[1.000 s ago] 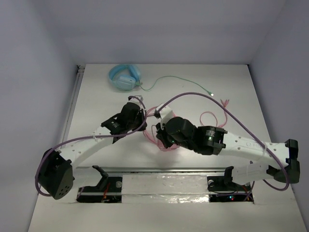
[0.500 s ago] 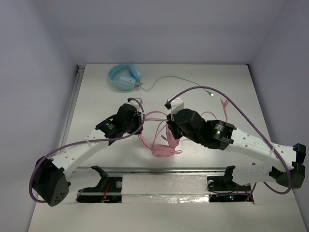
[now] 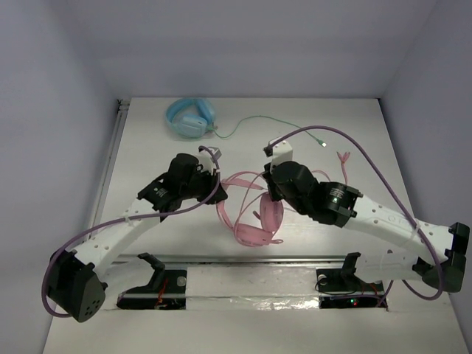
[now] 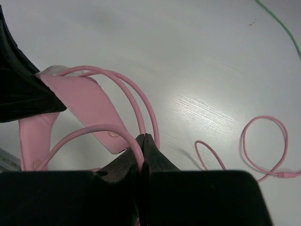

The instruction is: Wrap the headphones

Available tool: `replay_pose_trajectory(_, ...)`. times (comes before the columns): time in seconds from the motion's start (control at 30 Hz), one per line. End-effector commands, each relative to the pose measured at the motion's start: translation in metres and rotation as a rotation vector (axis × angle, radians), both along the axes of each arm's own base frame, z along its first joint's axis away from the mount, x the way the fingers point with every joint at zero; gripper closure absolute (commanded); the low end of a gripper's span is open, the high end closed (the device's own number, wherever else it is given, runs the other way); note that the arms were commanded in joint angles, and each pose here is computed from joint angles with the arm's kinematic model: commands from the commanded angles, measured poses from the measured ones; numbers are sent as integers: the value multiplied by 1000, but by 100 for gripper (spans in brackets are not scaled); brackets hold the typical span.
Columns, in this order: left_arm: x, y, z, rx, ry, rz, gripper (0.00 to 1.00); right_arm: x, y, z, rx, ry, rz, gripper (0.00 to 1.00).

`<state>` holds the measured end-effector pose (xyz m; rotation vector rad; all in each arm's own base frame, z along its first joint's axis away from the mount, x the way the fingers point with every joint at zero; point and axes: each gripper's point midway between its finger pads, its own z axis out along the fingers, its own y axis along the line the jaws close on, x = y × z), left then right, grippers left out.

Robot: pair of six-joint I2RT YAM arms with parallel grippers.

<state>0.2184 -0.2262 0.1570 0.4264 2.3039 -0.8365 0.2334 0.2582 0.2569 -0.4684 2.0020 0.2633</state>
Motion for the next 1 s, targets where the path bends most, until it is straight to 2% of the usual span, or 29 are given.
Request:
replay_pose_trajectory(0.0, -2, -28, 61, -215, -103, -131, 100, 18, -27, 16, 39, -76, -144, 91)
replay_pose_trajectory(0.1, -1, -27, 66, -236, -109, -138, 100, 22, -36, 13, 30, -82, -187, 83)
replay_pose_trajectory(0.33, 4, -25, 61, -222, -97, -118, 100, 25, -43, 30, 95, -113, -210, 82)
replay_pose_trajectory(0.57, 14, -14, 100, -321, -150, -65, 100, 18, -30, 21, 220, -72, -149, 83)
replay_pose_trajectory(0.73, 17, -10, 131, -414, -173, -65, 100, 9, -16, 30, 377, -79, -40, 76)
replay_pose_trajectory(0.83, 17, -12, 151, -465, -191, -70, 100, 6, -4, 24, 459, -71, 46, 67)
replay_pose_trajectory(0.87, 19, -10, 157, -478, -197, -64, 100, -4, 6, 10, 471, -34, 113, 65)
replay_pose_trajectory(0.9, 18, -12, 168, -501, -218, -78, 100, 0, 10, 18, 529, -61, 131, 62)
replay_pose_trajectory(0.97, 18, -11, 178, -524, -211, -76, 100, -6, 21, 14, 578, -45, 202, 62)
